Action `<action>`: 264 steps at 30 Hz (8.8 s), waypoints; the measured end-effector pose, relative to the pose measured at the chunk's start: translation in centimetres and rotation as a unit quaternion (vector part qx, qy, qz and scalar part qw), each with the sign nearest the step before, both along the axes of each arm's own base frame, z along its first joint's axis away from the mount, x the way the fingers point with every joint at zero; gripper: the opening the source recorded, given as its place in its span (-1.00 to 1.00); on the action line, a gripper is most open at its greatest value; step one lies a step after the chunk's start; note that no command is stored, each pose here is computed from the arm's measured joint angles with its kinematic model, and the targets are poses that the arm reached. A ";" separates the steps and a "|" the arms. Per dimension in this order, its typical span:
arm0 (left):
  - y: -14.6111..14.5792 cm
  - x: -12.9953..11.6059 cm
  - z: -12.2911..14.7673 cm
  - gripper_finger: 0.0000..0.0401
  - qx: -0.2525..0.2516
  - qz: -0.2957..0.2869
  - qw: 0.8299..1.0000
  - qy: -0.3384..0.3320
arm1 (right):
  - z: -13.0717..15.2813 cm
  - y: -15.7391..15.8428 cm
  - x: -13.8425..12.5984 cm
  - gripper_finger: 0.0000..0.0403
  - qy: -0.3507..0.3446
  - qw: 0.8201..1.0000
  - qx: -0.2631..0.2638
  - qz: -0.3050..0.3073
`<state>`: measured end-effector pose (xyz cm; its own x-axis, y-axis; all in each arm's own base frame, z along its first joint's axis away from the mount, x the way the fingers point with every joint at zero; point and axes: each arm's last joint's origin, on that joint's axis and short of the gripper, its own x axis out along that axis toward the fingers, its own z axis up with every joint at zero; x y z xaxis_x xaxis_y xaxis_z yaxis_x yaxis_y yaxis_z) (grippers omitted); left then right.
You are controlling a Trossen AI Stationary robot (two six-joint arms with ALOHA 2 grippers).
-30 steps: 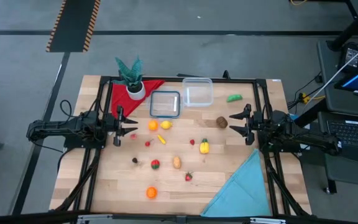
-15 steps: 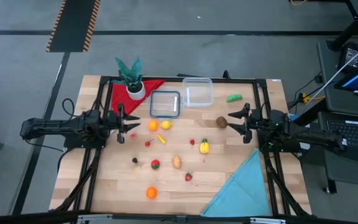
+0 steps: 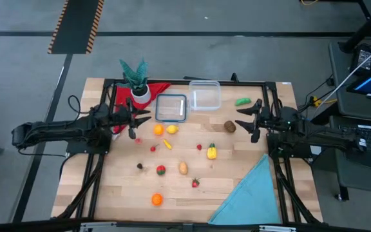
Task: Pick and placing Produce into tupperware
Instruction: Put the green peas into the transparent bin
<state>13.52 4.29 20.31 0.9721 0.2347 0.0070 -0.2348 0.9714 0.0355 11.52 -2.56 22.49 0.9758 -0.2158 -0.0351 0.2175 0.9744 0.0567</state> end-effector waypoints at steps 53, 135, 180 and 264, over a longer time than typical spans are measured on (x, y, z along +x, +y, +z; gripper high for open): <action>3.8 4.0 -0.3 -0.45 -0.029 0.143 0.983 0.107 | 1.1 -7.0 5.9 0.22 0.552 0.817 0.028 -0.165; 3.8 4.1 -0.2 -0.45 -0.027 0.143 0.984 0.104 | 0.0 -14.2 5.0 0.48 0.572 0.801 0.023 -0.173; 3.8 4.1 -0.2 -0.45 -0.028 0.143 0.984 0.104 | -4.5 -18.3 3.5 0.48 0.625 0.780 0.023 -0.026; 3.8 4.1 -0.2 -0.45 -0.004 0.141 0.983 0.114 | -9.2 -19.8 4.3 0.48 0.678 0.733 0.053 -0.013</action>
